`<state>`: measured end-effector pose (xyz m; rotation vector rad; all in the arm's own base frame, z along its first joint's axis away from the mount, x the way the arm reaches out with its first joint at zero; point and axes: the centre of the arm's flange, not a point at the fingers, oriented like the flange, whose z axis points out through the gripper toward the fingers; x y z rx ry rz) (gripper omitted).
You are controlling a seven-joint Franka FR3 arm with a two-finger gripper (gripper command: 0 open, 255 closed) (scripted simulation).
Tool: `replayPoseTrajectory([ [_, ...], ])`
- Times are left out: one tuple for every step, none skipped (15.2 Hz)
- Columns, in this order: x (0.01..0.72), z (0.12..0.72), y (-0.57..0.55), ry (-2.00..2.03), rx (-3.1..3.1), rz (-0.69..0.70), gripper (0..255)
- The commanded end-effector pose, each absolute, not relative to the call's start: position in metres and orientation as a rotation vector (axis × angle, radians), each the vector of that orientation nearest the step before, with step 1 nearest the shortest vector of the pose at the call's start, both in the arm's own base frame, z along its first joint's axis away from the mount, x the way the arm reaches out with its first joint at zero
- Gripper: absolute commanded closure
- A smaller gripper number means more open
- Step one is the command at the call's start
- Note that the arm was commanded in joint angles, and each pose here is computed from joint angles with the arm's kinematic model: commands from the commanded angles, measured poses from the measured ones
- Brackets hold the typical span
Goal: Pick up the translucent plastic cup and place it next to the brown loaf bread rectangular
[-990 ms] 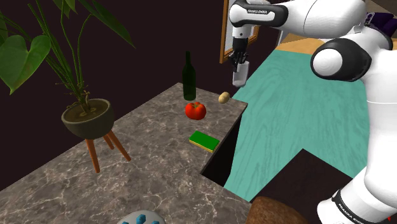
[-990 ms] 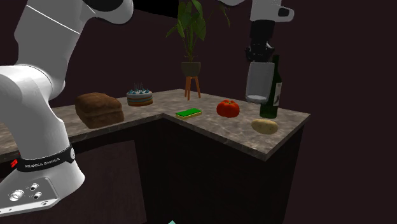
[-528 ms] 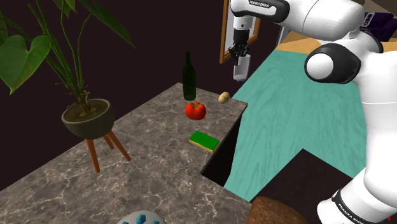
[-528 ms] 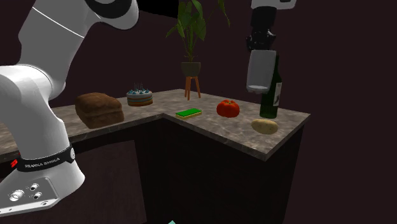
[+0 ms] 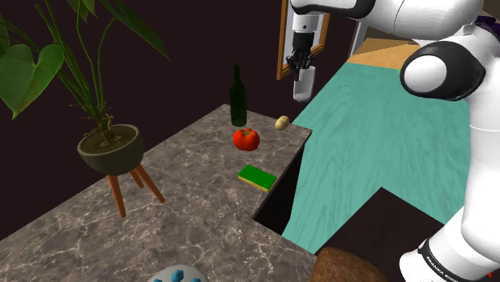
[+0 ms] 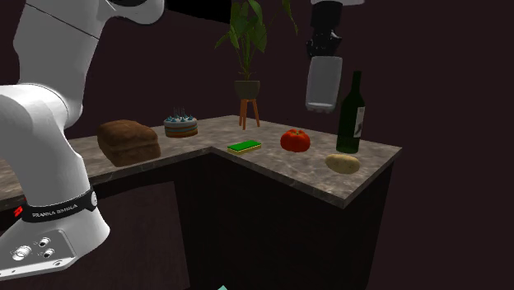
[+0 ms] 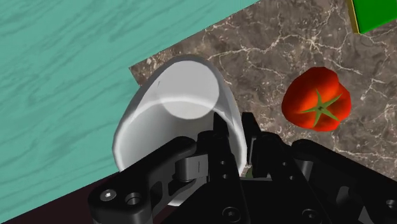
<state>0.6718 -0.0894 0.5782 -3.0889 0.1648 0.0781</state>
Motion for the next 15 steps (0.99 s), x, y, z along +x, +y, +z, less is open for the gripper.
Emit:
replayPoseTrajectory([
  [0.657, 0.579, -0.068, 0.165, -3.089, 0.077, 255],
  [0.649, 0.579, -0.057, 0.165, -3.089, 0.077, 255],
  [0.642, 0.579, -0.046, 0.165, -3.089, 0.077, 255],
  [0.635, 0.579, -0.035, 0.165, -3.089, 0.077, 255],
  [0.628, 0.579, -0.023, 0.165, -3.089, 0.077, 255],
  [0.621, 0.579, -0.012, 0.165, -3.089, 0.077, 255],
  [0.614, 0.579, -0.001, 0.165, -3.089, 0.077, 255],
  [0.607, 0.579, 0.010, 0.165, -3.089, 0.077, 255],
  [0.599, 0.579, 0.021, 0.165, -3.089, 0.077, 255],
  [0.592, 0.579, 0.032, 0.165, -3.089, 0.077, 255],
  [0.585, 0.579, 0.043, 0.165, -3.089, 0.077, 255],
  [0.578, 0.579, 0.054, 0.165, -3.089, 0.077, 255],
  [0.571, 0.579, 0.065, 0.165, -3.089, 0.077, 255],
  [0.564, 0.579, 0.076, 0.165, -3.089, 0.077, 255],
  [0.557, 0.579, 0.088, 0.165, -3.089, 0.077, 255],
])
